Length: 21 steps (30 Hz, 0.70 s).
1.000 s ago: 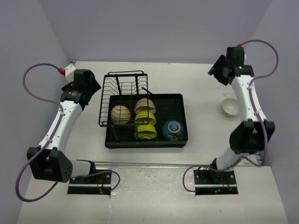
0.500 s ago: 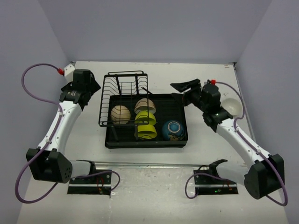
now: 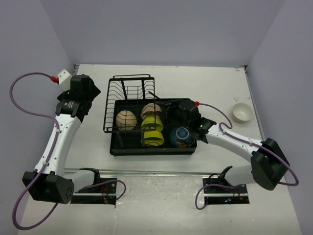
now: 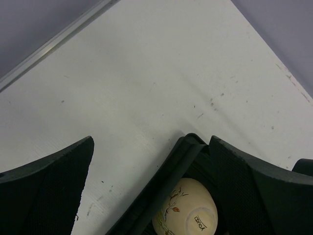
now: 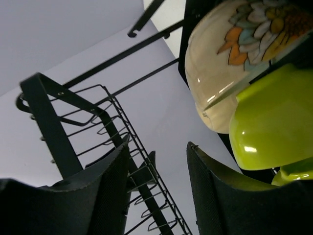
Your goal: Unload the bowls from the dish rack
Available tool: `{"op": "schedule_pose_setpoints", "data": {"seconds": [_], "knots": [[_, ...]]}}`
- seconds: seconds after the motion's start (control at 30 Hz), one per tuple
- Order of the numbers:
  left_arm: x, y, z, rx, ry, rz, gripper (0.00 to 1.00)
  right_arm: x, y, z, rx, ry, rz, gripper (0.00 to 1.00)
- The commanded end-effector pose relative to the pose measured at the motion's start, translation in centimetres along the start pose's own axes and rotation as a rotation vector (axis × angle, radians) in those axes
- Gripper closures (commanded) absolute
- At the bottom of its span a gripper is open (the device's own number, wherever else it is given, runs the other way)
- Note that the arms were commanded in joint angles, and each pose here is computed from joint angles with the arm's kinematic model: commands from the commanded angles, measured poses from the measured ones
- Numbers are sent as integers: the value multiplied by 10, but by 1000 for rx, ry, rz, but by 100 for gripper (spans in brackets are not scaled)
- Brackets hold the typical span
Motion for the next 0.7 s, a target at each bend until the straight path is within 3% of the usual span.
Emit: {"op": "schedule_pose_setpoints", "data": {"seconds": [0.0, 0.23, 0.67], "knots": [[3, 7, 12, -52, 58, 16, 0, 22, -3, -8, -66, -138, -14, 50], [2, 12, 17, -69, 64, 8, 0, 6, -8, -13, -102, -146, -92, 58], [-1, 9, 15, -58, 57, -4, 0, -21, -17, -8, -136, -122, -121, 54]]}}
Point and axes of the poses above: each gripper's point midway between its finger pads, its own y axis back along the fingers, its own x axis along the line the jaws close on, z = x × y, the point moved 7 cm from there along y, back along the fingers, and after that the axes turned 14 degrees about y, right-handed, at the moved point
